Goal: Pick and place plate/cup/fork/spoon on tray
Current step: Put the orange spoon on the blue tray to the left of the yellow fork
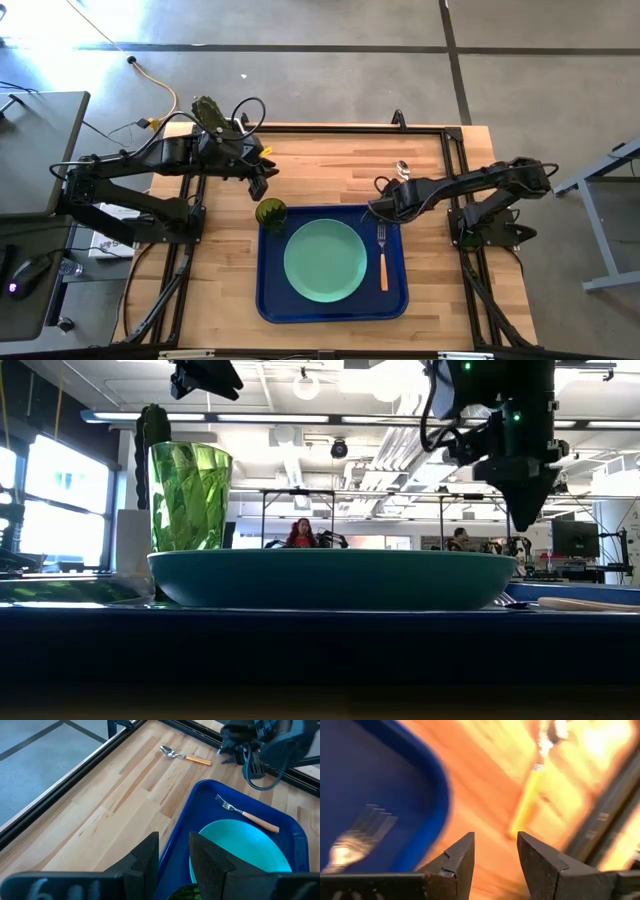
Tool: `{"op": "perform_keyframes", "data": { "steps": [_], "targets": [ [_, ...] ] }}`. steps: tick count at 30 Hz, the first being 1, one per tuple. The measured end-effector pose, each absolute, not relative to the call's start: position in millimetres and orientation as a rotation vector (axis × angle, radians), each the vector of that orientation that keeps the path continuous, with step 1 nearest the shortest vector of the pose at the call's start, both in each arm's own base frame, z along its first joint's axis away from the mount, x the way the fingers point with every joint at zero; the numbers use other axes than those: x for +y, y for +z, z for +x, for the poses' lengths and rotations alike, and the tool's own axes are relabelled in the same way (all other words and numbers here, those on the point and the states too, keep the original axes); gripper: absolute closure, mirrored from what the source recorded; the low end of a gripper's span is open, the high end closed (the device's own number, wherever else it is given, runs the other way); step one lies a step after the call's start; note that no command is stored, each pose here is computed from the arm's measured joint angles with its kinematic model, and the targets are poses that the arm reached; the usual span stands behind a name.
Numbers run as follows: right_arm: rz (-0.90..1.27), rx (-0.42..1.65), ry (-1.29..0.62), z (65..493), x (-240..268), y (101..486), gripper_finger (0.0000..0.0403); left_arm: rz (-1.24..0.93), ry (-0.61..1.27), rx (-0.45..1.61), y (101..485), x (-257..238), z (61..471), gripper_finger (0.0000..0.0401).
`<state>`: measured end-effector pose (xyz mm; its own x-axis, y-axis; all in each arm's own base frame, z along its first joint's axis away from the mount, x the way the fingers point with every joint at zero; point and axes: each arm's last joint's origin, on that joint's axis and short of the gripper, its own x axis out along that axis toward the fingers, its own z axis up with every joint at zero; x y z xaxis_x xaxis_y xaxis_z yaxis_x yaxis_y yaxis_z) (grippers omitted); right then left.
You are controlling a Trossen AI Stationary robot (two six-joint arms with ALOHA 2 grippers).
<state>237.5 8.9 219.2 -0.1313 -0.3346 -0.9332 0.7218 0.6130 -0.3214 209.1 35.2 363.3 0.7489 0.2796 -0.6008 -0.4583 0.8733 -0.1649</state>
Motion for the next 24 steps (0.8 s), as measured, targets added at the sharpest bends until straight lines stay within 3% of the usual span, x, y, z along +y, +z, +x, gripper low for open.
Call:
{"op": "perform_keyframes", "data": {
  "steps": [12,24],
  "targets": [
    [0.474,1.384,-1.003,177.7,-20.1,206.6,0.0263,-0.314,0.411,0.601,363.2,35.2,209.0,0.0304],
    [0.671,1.122,-0.959,144.6,-43.6,208.0,0.0263,-0.314,0.411,0.6,363.3,35.2,209.0,0.0304]
  ]
}}
